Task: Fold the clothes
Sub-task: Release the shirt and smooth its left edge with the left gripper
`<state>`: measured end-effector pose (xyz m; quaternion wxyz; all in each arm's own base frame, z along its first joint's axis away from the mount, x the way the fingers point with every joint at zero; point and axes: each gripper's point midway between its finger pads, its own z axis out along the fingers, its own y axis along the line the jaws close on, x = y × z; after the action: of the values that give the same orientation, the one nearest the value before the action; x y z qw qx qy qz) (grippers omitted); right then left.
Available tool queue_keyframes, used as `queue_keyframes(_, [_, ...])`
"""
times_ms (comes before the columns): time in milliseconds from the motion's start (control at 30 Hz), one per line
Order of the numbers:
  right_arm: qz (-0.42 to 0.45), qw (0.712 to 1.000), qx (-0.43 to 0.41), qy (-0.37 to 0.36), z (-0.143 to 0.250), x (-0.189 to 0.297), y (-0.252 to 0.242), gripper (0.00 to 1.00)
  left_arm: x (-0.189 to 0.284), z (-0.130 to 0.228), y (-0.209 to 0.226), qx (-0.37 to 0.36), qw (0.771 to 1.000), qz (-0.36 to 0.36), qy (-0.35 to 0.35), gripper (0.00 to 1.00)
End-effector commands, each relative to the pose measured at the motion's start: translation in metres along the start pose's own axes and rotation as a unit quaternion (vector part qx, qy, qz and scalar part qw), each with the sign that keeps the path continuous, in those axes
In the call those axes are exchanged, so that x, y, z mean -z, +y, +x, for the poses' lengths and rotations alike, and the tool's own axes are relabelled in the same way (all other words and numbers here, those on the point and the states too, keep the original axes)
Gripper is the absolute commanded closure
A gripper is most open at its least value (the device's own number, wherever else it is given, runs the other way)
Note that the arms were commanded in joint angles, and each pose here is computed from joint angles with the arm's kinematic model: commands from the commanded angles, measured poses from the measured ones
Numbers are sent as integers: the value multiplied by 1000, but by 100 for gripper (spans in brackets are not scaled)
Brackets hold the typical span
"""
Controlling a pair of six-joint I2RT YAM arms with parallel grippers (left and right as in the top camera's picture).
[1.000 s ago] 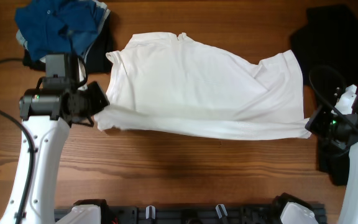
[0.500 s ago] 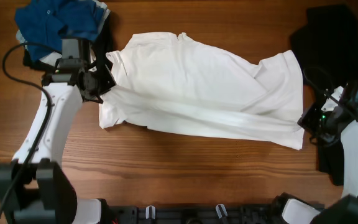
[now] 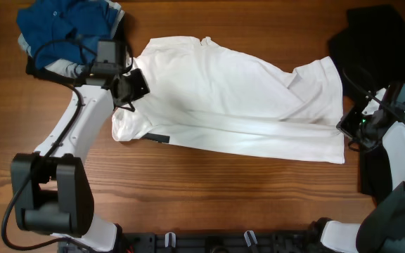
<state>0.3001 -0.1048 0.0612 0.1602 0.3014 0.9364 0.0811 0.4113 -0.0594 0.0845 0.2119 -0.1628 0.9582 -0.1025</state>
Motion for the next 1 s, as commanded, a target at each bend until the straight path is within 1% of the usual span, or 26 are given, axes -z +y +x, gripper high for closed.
queue_keyframes(0, [1,1000,-8,1,-2,-6,-3,93,-10,5,5,-4,1000,-19,8,72])
queue_keyframes(33, [0,1000,-4,0,-2,-6,-3,72,-10,5,8,-4,1000,-26,6,60])
queue_keyframes(67, [0,1000,-3,-2,-3,-6,-2,57,-10,4,11,-3,999,-35,2,49])
queue_keyframes(100, [0,1000,-2,-4,-4,-6,-2,44,-10,2,15,-4,999,-45,-3,40])
queue_keyframes(133, [-1,1000,0,-6,-5,-5,-2,35,-10,0,17,-4,999,-53,-7,34])
queue_keyframes(167, [-2,1000,0,-10,-7,-5,-1,30,-9,-2,22,-3,998,-64,-13,28])
queue_keyframes(200, [-3,1000,1,-12,-9,-4,-1,27,-9,-3,24,-1,998,-66,-14,25])
queue_keyframes(300, [-10,1000,16,-24,-24,9,7,22,-5,-9,30,8,997,-68,-17,20])
queue_keyframes(367, [-13,999,26,-34,-38,25,14,21,4,-18,32,12,997,-71,-20,18])
queue_keyframes(433, [-31,997,54,-50,-56,51,29,20,22,-34,27,-18,997,-66,-21,12])
queue_keyframes(500, [-51,993,85,-65,-71,76,44,19,46,-51,16,-45,997,-62,-28,10])
queue_keyframes(567, [-63,988,114,-82,-83,99,56,18,75,-69,-4,-73,996,-39,-39,9])
queue_keyframes(633, [-66,984,133,-99,-92,117,64,16,107,-85,-32,-97,994,3,-57,8])
queue_keyframes(733, [-70,978,157,-121,-103,132,75,15,143,-107,-69,-129,985,42,-105,1])
queue_keyframes(800, [-74,976,165,-125,-103,132,81,15,143,-114,-83,-156,979,53,-124,0])
queue_keyframes(833, [-75,975,169,-123,-102,131,83,15,135,-117,-87,-166,977,54,-124,0])
queue_keyframes(900, [-77,973,181,-118,-99,129,88,16,115,-123,-90,-167,977,54,-123,0])
queue_keyframes(967, [-80,972,190,-114,-95,128,95,15,84,-131,-92,-172,976,53,-121,0])
